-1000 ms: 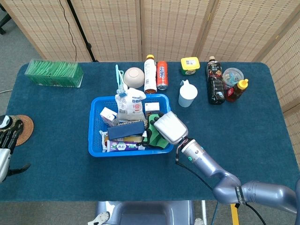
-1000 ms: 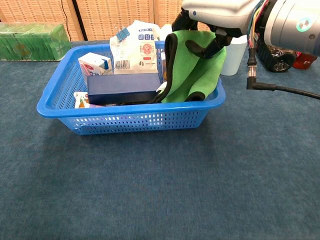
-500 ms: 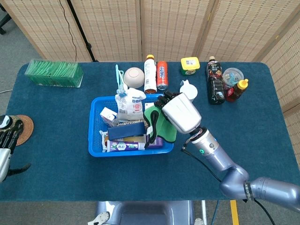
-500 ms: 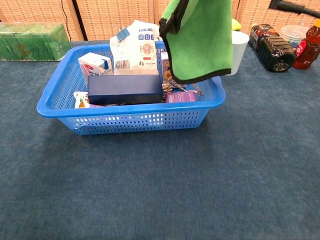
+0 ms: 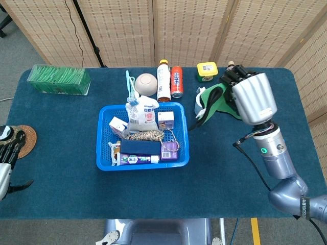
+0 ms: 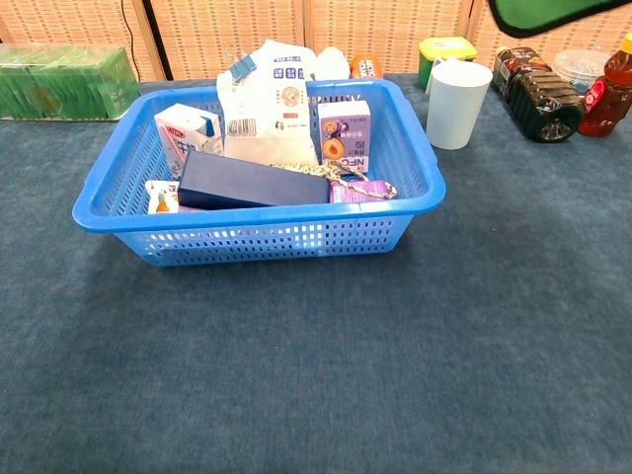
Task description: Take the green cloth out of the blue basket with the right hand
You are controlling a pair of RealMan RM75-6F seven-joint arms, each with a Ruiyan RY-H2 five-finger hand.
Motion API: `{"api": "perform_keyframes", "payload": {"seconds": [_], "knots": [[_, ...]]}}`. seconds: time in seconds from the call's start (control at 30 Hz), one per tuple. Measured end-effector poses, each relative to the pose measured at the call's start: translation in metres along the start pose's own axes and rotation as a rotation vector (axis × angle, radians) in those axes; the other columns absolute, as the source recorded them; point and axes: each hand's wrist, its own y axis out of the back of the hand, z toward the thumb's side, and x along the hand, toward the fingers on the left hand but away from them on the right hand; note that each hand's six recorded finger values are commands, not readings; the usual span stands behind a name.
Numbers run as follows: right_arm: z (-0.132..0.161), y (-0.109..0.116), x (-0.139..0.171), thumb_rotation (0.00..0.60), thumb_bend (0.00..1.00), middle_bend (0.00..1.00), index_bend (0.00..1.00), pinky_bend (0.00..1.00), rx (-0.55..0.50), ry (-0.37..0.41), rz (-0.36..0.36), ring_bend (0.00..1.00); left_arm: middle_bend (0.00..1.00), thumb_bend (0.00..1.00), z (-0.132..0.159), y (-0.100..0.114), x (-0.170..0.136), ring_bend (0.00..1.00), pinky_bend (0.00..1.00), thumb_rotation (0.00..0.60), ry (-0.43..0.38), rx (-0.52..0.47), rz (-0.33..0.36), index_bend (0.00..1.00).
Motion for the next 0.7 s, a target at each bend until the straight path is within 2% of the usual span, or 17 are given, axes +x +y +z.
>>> {"api": "perform_keyframes", "payload": {"seconds": [0.13, 0.3, 0.57, 0.7], "knots": [[-0.016, -0.010, 0.015, 0.600, 0.72, 0.58, 0.70, 0.79, 0.027, -0.008, 0.047, 0.48, 0.00, 0.06, 0.001, -0.001, -0.001, 0.00, 0.00, 0.600, -0.006, 0.003, 0.000, 0.00], [-0.043, -0.048, 0.041, 0.600, 0.72, 0.58, 0.70, 0.79, 0.059, -0.043, 0.145, 0.48, 0.00, 0.06, 0.002, -0.002, -0.002, 0.00, 0.00, 0.600, -0.005, 0.007, -0.003, 0.00], [-0.057, -0.114, 0.077, 0.600, 0.72, 0.58, 0.69, 0.78, 0.033, -0.080, 0.287, 0.48, 0.00, 0.06, 0.002, -0.005, -0.002, 0.00, 0.00, 0.600, 0.002, 0.008, -0.013, 0.00], [-0.064, -0.134, 0.091, 0.600, 0.73, 0.58, 0.68, 0.77, 0.020, -0.105, 0.342, 0.48, 0.00, 0.06, 0.000, -0.004, -0.001, 0.00, 0.00, 0.600, 0.009, 0.006, -0.010, 0.00]]}}
